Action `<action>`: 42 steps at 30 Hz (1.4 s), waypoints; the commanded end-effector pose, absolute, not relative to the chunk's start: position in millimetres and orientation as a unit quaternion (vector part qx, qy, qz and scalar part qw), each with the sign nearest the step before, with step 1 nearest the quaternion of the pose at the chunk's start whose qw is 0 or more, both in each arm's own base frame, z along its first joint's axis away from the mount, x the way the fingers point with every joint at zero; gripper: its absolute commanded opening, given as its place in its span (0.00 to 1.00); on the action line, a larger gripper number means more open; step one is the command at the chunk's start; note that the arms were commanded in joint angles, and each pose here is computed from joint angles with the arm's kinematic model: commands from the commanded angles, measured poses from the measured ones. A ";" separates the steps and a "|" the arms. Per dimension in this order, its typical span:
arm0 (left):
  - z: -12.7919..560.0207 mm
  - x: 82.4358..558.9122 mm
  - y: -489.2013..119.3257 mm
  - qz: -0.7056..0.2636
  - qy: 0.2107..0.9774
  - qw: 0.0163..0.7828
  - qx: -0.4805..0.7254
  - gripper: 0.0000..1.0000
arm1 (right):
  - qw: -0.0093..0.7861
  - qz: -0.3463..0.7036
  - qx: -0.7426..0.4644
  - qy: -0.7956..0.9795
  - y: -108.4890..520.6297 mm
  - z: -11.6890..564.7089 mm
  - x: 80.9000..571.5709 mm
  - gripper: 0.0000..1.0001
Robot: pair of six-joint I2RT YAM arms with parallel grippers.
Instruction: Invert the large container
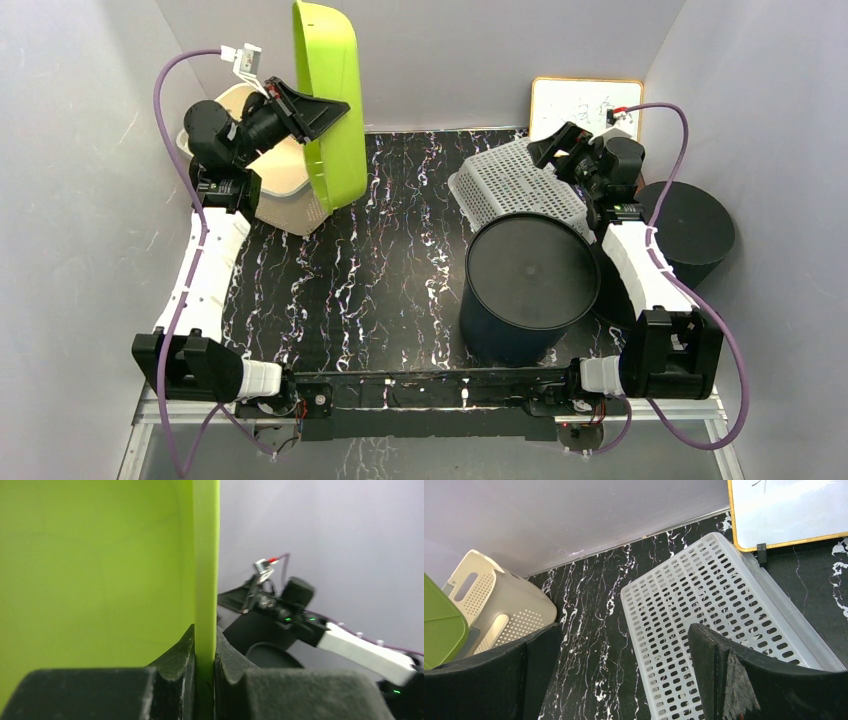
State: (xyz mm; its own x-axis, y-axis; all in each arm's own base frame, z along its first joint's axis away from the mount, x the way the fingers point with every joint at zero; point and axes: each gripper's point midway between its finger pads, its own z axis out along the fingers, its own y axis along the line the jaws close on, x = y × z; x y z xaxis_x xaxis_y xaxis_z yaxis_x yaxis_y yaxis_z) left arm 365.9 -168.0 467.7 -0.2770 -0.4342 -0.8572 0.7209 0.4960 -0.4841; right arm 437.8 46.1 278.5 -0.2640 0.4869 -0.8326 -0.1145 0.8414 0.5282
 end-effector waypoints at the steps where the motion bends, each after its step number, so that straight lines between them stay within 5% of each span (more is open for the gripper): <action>1: 527.3 297.5 -186.7 -0.608 0.533 0.559 0.180 0.00 | 0.623 0.253 0.110 0.732 44.8 305.9 431.5 0.98; 13: 539.6 255.3 -192.1 -0.699 0.471 0.502 0.194 0.00 | 0.631 0.246 0.108 0.728 42.7 318.8 426.9 0.98; 31: 344.4 313.2 -196.9 -0.778 0.534 0.330 0.011 0.00 | 0.631 0.248 0.108 0.727 43.5 318.5 424.2 0.98; 42: 225.3 342.7 -206.0 -0.691 0.670 0.262 -0.070 0.02 | 0.625 0.246 0.111 0.732 42.4 305.6 428.1 0.98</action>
State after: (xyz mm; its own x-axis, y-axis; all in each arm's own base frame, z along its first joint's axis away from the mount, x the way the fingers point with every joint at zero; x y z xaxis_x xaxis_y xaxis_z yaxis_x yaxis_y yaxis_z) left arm 357.7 -197.9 257.8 -0.8479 -0.5283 -0.0437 0.1326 -0.1315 -0.9824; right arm 424.1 45.8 290.8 -0.2540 0.4776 -0.8410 -0.1180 0.8478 0.5171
